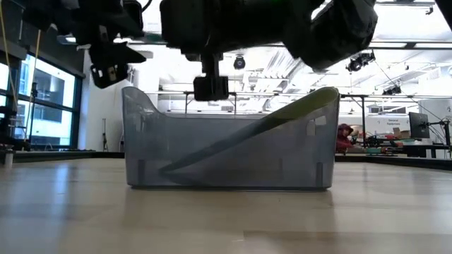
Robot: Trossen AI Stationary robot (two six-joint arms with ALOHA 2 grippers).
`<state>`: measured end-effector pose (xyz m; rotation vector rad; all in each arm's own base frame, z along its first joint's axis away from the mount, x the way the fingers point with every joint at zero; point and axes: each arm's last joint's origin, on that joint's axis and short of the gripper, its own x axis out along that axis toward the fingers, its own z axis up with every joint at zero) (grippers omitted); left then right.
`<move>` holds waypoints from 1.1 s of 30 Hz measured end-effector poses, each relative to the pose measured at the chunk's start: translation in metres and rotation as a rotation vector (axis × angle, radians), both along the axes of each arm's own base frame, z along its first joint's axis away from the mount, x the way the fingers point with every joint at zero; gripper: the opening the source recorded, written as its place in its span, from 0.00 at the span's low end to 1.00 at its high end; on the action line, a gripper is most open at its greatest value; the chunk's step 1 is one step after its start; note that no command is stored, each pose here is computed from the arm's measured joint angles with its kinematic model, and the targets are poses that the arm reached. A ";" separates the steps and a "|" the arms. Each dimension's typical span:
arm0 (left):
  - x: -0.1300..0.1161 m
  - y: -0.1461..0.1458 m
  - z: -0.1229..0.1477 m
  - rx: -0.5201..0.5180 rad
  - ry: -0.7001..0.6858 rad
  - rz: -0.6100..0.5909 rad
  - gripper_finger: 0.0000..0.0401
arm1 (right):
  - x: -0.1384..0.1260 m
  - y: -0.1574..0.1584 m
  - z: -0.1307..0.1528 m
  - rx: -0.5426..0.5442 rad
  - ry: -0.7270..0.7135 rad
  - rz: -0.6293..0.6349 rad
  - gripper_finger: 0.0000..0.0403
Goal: Sort silverware by color (type)
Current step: Put the white-blue table knife into the white bin
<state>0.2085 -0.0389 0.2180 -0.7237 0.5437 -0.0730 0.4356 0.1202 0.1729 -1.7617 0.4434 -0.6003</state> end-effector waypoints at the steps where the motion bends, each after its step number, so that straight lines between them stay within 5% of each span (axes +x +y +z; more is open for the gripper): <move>1: 0.001 0.000 0.001 0.028 -0.019 -0.001 0.39 | -0.001 -0.001 0.003 0.015 -0.013 -0.011 0.02; 9: 0.001 0.004 0.005 0.281 -0.098 0.027 0.43 | -0.011 -0.030 0.057 0.198 -0.167 -0.225 0.01; 15: 0.000 0.005 0.005 0.403 -0.109 0.033 0.43 | -0.025 -0.043 0.100 0.286 -0.309 -0.211 0.01; 20: 0.000 0.003 0.005 0.461 -0.118 0.017 0.43 | -0.025 -0.072 0.106 0.359 -0.226 -0.200 0.01; 25: 0.000 0.003 0.005 0.480 -0.118 0.008 0.43 | -0.032 -0.107 0.097 0.745 -0.103 0.003 0.01; 33: 0.000 0.003 0.005 0.498 -0.120 0.004 0.44 | -0.060 -0.146 0.116 1.321 -0.295 -0.035 0.01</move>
